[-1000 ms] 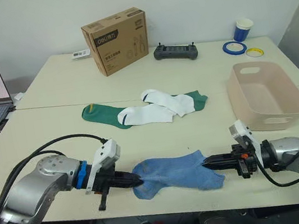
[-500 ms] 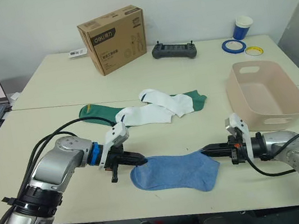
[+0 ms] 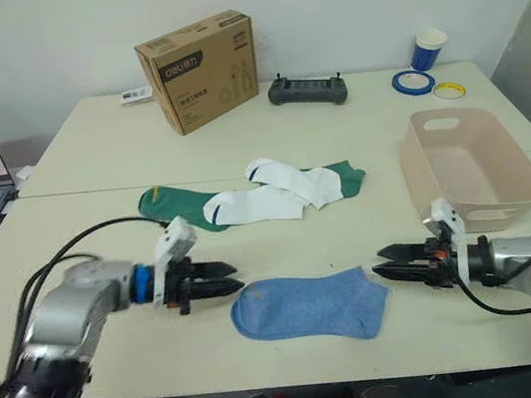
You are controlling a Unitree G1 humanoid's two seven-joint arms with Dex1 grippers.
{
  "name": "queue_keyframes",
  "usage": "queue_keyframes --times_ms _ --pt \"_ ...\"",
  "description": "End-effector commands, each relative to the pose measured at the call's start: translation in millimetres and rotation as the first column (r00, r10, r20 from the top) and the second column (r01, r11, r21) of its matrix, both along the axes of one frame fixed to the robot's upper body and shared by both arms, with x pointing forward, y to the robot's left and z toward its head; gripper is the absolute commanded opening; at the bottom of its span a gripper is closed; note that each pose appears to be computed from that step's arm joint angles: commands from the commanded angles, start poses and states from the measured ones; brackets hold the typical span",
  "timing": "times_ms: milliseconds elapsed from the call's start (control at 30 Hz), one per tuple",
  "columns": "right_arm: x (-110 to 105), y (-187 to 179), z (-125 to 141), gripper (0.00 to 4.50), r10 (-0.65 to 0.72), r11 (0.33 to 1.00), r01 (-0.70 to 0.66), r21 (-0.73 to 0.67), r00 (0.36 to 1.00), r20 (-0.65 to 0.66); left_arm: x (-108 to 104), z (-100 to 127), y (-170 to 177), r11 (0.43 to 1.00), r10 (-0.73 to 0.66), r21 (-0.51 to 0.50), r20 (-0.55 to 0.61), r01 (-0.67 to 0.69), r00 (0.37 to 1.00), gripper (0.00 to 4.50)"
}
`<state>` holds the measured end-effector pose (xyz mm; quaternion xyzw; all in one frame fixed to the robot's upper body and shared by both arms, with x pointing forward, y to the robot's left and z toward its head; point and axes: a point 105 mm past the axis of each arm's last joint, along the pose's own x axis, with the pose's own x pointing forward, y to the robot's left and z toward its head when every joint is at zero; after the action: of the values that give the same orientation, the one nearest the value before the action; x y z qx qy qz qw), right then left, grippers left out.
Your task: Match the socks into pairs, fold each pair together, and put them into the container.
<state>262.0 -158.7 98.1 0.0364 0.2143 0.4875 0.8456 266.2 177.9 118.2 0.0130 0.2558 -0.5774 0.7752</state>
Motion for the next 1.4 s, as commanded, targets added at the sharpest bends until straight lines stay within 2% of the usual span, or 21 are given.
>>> queue_keyframes --times_ms 33,133,467,800,967,1167,1300,1400 --pt "-6 4 13 2.33 0.024 0.999 -0.024 0.021 0.999 0.034 -15 8 -2 1.0 -0.016 -0.008 0.026 0.016 1.0 2.09" --pt "-10 4 9 2.33 0.031 0.999 -0.031 0.018 1.0 0.005 -19 5 -5 0.999 0.028 -0.025 0.024 -0.027 0.999 2.09" --pt "-8 4 1 2.33 0.043 0.999 -0.043 -0.022 0.999 0.012 -15 -15 5 0.991 0.082 0.102 0.039 -0.086 0.996 2.09" --pt "-8 7 -2 2.33 0.053 0.998 -0.052 -0.031 0.999 0.012 -13 -23 -11 0.996 0.073 0.057 0.017 -0.074 0.997 2.09" --pt "-11 8 -3 2.33 0.054 0.998 -0.053 -0.032 0.999 0.011 -12 -28 -8 0.993 0.077 0.091 0.01 -0.077 0.997 2.09" --pt "-13 7 -2 2.33 0.053 0.998 -0.053 -0.03 0.999 0.011 -8 -15 -2 0.994 0.074 0.078 0.035 -0.076 0.997 2.09" --pt "-13 6 -2 2.33 0.052 0.998 -0.052 -0.032 0.999 0.013 -18 -3 -1 0.999 0.023 0.043 0.004 -0.023 1.0 2.09" --pt "-12 7 -2 2.33 0.052 0.998 -0.052 -0.029 0.999 0.013 -25 -7 0 0.998 0.006 0.059 -0.018 -0.005 1.0 2.09"
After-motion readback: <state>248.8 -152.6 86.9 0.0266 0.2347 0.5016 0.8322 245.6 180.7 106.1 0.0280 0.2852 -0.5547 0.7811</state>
